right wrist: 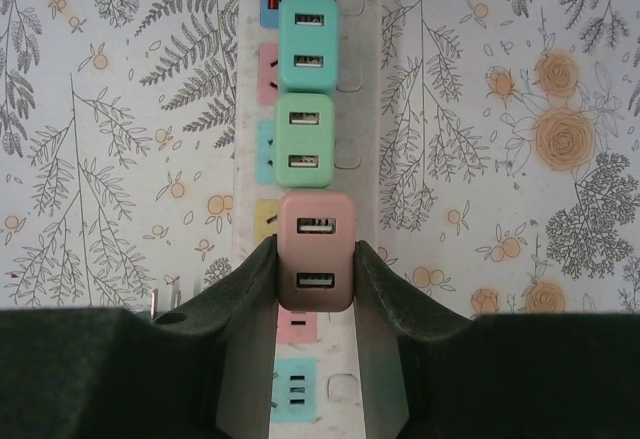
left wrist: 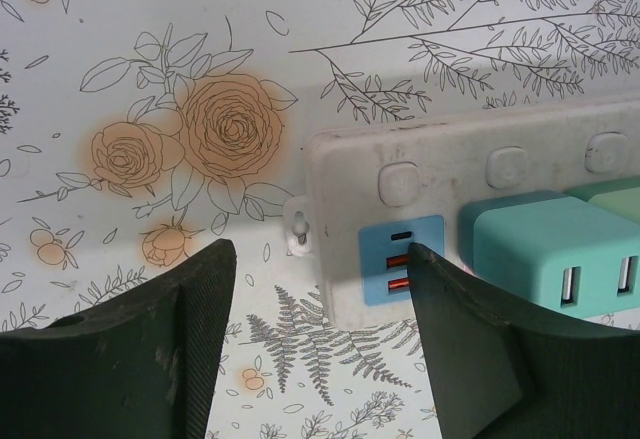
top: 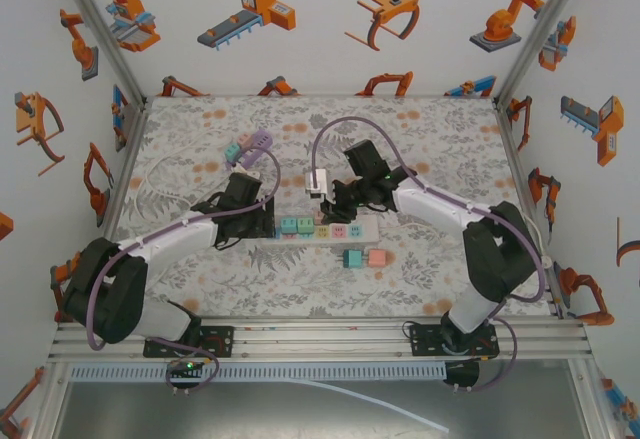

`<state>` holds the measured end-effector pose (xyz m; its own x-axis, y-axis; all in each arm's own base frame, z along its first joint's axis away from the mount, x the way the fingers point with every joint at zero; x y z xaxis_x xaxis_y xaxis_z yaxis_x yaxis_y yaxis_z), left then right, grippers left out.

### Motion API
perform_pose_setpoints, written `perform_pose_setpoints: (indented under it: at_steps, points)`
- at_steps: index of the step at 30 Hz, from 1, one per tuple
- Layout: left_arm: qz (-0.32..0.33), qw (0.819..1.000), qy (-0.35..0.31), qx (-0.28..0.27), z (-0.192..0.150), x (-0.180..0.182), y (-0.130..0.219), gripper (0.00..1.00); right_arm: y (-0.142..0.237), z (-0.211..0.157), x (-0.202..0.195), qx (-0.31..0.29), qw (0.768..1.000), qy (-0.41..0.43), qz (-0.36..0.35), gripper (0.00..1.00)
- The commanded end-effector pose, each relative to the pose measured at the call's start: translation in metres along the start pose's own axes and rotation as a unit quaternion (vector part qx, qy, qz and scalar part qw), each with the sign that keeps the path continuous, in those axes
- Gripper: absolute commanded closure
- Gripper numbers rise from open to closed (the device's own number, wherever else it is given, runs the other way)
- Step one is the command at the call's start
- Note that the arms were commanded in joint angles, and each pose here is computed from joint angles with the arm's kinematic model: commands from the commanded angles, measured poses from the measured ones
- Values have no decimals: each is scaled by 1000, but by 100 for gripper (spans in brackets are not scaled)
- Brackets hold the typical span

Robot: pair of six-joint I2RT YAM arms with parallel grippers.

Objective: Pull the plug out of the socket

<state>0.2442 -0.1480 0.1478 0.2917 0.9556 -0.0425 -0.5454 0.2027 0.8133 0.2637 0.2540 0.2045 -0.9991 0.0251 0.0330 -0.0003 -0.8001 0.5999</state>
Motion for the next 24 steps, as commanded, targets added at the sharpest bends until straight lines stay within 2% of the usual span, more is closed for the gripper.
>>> perform_pose_setpoints:
  at_steps: [1, 6, 12, 15, 18, 21, 24]
  points:
    - [48, 997, -27, 50, -20, 9, 0, 35, 12, 15, 5, -47, 999, 17, -3, 89]
    - [27, 998, -55, 9, -10, 1, 15, 32, 23, 22, 7, -63, 998, -15, -23, 89]
    - [-4, 997, -58, -48, -1, -5, 38, 31, 38, 33, 3, -105, 980, -137, -95, 89]
    - [-41, 993, -67, -83, 2, -8, 52, 31, 49, 35, 1, -128, 958, -211, -145, 90]
    - [-112, 982, -91, -124, 3, -16, 70, 30, 62, 34, 0, -147, 934, -276, -173, 89]
    - [-192, 959, -122, -166, 3, -25, 89, 27, 76, 31, -1, -166, 906, -338, -193, 90]
    - [-241, 938, -138, -205, 4, -30, 104, 25, 92, 24, -4, -184, 869, -407, -214, 89]
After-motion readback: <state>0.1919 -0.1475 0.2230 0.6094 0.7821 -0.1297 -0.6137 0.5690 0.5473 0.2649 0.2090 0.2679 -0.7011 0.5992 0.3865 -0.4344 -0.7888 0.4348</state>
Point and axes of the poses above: each hand's point on the last joint's axis, 136 mm out from that joint toward the fingers, its own y axis back along the fingers, its own x axis along the line the jaws close on, z = x × y, the point moved 10 cm from there along y, back along the fingers, and after that the axes turned 10 degrees about -y, right-handed, at the moved point
